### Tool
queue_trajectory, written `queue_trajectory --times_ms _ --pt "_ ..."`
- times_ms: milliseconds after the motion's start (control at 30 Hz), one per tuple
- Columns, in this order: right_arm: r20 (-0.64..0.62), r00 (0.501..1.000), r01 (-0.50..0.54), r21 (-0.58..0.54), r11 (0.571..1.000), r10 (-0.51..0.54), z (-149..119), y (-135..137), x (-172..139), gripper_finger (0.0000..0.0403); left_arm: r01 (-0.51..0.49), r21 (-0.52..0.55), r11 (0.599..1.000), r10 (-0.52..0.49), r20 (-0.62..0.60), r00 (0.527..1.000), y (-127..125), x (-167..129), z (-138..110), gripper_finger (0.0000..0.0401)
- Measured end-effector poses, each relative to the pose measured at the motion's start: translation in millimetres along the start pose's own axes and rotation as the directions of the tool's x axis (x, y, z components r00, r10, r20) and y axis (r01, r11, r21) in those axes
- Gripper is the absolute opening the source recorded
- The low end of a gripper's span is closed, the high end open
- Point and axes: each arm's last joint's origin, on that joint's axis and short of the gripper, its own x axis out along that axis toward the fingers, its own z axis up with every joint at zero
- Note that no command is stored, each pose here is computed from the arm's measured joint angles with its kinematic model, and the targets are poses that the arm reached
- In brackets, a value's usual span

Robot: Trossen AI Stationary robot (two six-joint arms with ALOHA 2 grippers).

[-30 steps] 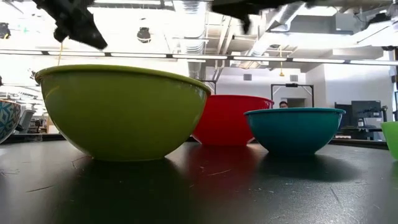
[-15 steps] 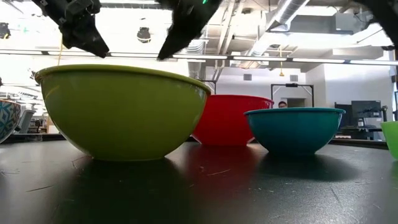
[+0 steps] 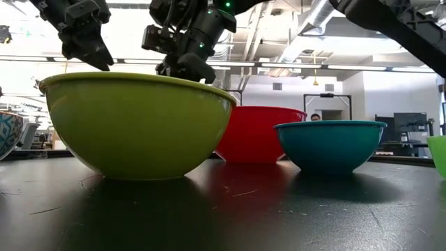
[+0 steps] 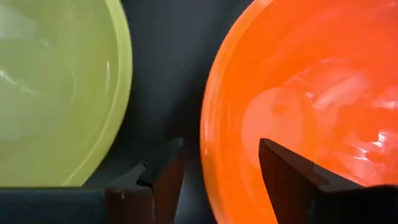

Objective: Nest bowls inside each other
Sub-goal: Stack the orange bowl on top of the red bowl

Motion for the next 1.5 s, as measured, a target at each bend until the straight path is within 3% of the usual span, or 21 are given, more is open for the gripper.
queue_trajectory --times_ms 167,300,567,667,767,1000,1233,1333,1500 --pt "-0.028 1.000 0.000 -0.025 1.000 -0.001 -4.4 3.4 16.1 0.0218 -0.006 -0.011 1.000 0.006 0.001 1.000 0.1 0.1 0.1 0.0210" --pt "-0.049 0.999 0.013 -0.083 0.996 -0.018 -5.2 5.7 26.3 0.0187 -0.008 -0.021 1.000 0.008 0.003 1.000 0.3 -0.1 0.1 0.0210" --pt "-0.068 0.993 0.073 -0.306 0.949 -0.098 4.5 17.6 36.9 0.0022 -0.033 -0.020 0.999 0.034 0.008 0.999 1.0 -0.1 0.1 0.0210" --pt "-0.035 0.993 0.090 -0.411 0.907 -0.115 12.1 20.6 35.3 0.0021 -0.072 -0.021 0.997 0.072 0.006 0.997 2.3 -0.2 -0.8 0.0210" --pt "0.030 0.988 0.151 -0.434 0.888 -0.153 22.0 18.0 30.8 0.0023 -0.135 -0.038 0.990 0.136 0.037 0.990 5.6 -4.7 -1.5 0.0210" --pt "0.092 0.961 0.276 -0.246 0.929 -0.261 15.9 -20.8 14.4 0.0017 -0.254 -0.139 0.957 0.280 0.220 0.934 16.5 -30.6 -1.8 0.0210" --pt "-0.041 0.872 0.484 -0.087 0.871 -0.488 -8.6 -69.9 -14.4 0.0017 -0.224 -0.250 0.942 0.318 0.451 0.834 26.2 -65.2 -1.2 0.0210" --pt "-0.104 0.873 0.483 0.054 0.874 -0.477 -23.0 -81.4 -41.2 0.0017 -0.211 -0.264 0.941 0.318 0.479 0.818 28.2 -71.6 -3.1 0.0210" --pt "-0.185 0.889 0.455 0.251 0.855 -0.419 -42.0 -84.5 -110.5 0.0017 -0.187 -0.261 0.947 0.292 0.454 0.842 26.9 -64.8 -7.2 0.0210"
